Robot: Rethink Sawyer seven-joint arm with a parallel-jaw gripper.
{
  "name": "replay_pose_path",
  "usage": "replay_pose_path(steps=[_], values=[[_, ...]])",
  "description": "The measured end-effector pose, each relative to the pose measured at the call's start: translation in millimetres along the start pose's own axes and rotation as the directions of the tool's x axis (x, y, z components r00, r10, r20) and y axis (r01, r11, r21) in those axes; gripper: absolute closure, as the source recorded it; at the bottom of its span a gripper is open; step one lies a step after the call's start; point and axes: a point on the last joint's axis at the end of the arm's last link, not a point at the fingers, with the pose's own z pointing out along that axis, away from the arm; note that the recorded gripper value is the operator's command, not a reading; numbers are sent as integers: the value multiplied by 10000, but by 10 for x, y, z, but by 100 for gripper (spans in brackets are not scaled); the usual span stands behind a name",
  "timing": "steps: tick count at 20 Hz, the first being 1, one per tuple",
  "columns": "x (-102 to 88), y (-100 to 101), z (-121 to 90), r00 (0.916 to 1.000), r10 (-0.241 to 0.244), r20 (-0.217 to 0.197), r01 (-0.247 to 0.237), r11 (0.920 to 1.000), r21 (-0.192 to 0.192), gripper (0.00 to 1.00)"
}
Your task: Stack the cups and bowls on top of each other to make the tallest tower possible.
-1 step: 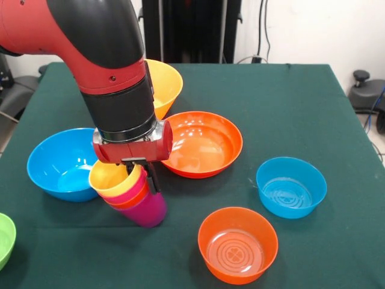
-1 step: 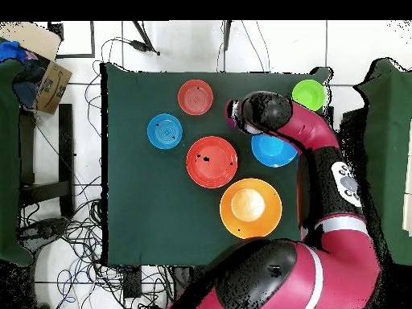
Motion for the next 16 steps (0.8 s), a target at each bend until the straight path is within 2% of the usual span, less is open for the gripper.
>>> replay_pose_path(steps=[11,16], values=[[33,20,2,10000,-8,1,8,10000,12,100],[30,58,16,9995,-112,301,106,9997,214,100]])
